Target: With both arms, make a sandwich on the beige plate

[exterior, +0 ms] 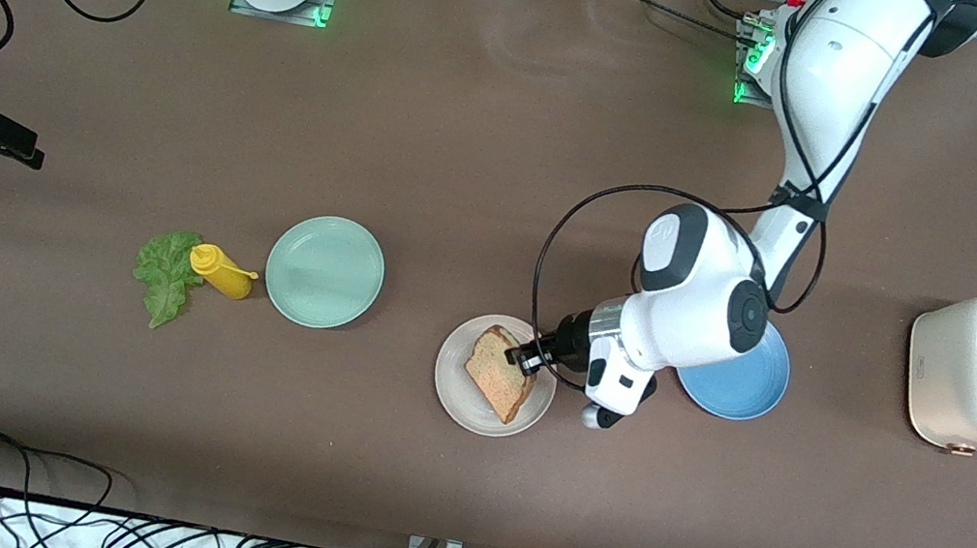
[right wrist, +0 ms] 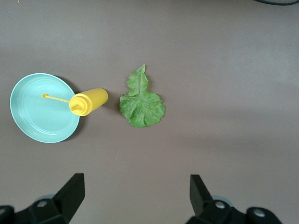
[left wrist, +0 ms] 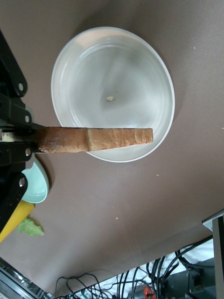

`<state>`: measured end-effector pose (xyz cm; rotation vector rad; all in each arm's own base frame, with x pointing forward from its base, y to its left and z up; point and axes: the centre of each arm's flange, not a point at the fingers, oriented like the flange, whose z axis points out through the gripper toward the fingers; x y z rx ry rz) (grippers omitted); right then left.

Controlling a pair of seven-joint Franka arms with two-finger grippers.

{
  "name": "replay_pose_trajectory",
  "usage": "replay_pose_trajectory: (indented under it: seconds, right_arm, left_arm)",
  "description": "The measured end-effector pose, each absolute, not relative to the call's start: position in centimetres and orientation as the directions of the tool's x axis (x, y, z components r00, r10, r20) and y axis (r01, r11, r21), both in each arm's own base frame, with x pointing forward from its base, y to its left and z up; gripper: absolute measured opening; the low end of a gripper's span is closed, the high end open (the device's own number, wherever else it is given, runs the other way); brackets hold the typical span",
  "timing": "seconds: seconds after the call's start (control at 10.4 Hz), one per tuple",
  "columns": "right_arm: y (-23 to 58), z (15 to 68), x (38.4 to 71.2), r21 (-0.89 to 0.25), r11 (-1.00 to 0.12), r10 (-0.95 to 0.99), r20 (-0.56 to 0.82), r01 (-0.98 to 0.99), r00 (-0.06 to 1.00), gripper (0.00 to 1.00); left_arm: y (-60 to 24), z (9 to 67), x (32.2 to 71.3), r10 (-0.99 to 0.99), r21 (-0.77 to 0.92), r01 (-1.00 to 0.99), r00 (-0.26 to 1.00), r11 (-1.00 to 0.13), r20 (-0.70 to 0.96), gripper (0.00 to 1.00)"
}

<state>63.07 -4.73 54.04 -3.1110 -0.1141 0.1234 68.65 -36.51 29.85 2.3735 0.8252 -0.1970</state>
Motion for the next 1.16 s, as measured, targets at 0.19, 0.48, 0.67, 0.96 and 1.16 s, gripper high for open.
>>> replay_pose_trajectory:
  seconds: [0.19,0.48,0.67,0.96,1.16]
  right_arm:
    - [-4.7,54.0,63.1,-0.031,-0.997,0.075,-0.078,0.072,0.994,1.0]
    - [-4.5,51.2,63.8,-0.036,-0.997,0.077,-0.122,0.073,0.99,1.0]
    - [-4.0,47.8,65.0,-0.037,-0.996,0.08,-0.156,0.075,0.984,1.0]
    - [-3.9,47.2,65.4,-0.035,-0.997,0.077,-0.152,0.073,0.985,1.0]
    - [-3.9,47.2,65.4,-0.036,-0.997,0.077,-0.15,0.073,0.986,1.0]
  left_arm:
    - [-37.0,28.9,68.4,0.513,0.498,0.604,0.795,-0.622,-0.324,0.09]
    - [-37.4,28.7,68.4,0.521,0.507,0.602,0.795,-0.617,-0.31,0.09]
    - [-38.2,27.8,68.1,0.526,0.513,0.598,0.797,-0.616,-0.298,0.09]
    - [-38.3,27.4,68.1,0.527,0.511,0.599,0.796,-0.616,-0.297,0.18]
    - [-37.8,27.6,68.4,0.533,0.513,0.6,0.795,-0.614,-0.291,0.45]
